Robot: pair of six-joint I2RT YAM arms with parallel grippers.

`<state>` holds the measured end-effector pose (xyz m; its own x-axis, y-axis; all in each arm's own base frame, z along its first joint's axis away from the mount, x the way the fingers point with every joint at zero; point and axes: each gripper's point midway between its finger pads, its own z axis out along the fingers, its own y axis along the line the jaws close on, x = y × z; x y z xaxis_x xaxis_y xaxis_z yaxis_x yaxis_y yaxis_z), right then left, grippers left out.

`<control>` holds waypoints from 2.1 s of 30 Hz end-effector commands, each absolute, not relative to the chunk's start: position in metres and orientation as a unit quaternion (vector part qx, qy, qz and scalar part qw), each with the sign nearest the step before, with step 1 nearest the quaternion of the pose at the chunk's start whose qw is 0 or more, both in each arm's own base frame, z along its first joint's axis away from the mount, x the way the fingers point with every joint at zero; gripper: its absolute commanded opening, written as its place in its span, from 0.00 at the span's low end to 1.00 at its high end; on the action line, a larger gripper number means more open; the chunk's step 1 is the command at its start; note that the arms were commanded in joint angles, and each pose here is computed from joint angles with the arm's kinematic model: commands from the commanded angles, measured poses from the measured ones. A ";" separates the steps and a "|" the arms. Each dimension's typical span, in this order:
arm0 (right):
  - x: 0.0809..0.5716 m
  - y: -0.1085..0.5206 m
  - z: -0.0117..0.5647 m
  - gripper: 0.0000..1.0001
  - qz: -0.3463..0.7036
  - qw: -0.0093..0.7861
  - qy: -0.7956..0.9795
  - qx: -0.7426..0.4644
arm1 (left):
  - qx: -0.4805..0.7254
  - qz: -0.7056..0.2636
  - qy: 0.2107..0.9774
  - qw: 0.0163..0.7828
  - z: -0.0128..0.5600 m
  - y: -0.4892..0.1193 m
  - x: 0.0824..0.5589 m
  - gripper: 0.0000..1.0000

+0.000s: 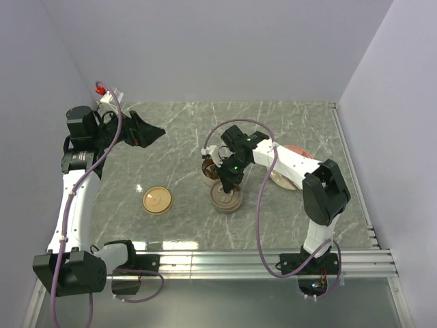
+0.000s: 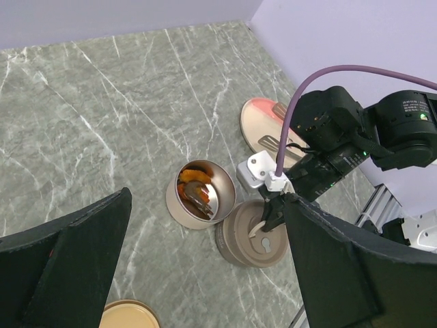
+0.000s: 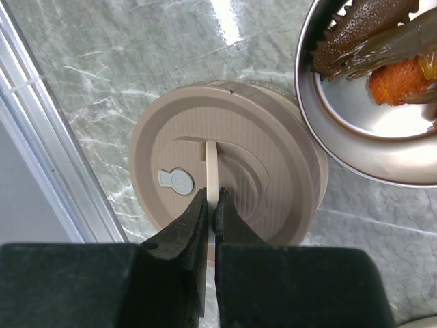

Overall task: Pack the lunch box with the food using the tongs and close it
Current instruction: Put the lid back on the lunch box, then move the lunch box

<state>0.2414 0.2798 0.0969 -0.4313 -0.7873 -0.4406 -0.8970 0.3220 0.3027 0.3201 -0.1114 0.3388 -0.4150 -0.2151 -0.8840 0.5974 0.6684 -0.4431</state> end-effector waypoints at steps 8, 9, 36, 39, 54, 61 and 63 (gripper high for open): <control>0.251 0.280 0.107 0.00 0.277 0.136 0.796 -0.521 | 0.138 -0.397 0.738 0.527 0.340 -0.114 0.321 1.00; 0.252 0.280 0.107 0.00 0.277 0.136 0.796 -0.521 | 0.137 -0.399 0.738 0.526 0.340 -0.115 0.321 0.99; 0.245 0.275 0.096 0.00 0.291 0.118 0.802 -0.507 | 0.140 -0.403 0.736 0.525 0.339 -0.115 0.324 0.99; 0.248 0.277 0.094 0.00 0.296 0.114 0.802 -0.506 | 0.140 -0.405 0.737 0.523 0.339 -0.116 0.324 0.99; 0.251 0.266 0.068 0.00 0.272 0.119 0.834 -0.466 | 0.139 -0.401 0.737 0.525 0.338 -0.114 0.326 1.00; 0.245 0.250 0.053 0.00 0.246 0.103 0.880 -0.394 | 0.137 -0.403 0.738 0.523 0.335 -0.115 0.325 0.99; 0.241 0.238 0.047 0.00 0.239 0.073 0.894 -0.372 | 0.138 -0.404 0.740 0.521 0.334 -0.115 0.325 0.99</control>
<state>0.2429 0.2683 0.0777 -0.6175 -0.6421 -0.4543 -0.7855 0.4731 0.3991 0.3251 -0.1137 0.3288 -0.4421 -0.2196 -0.8697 0.6009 0.6473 -0.4689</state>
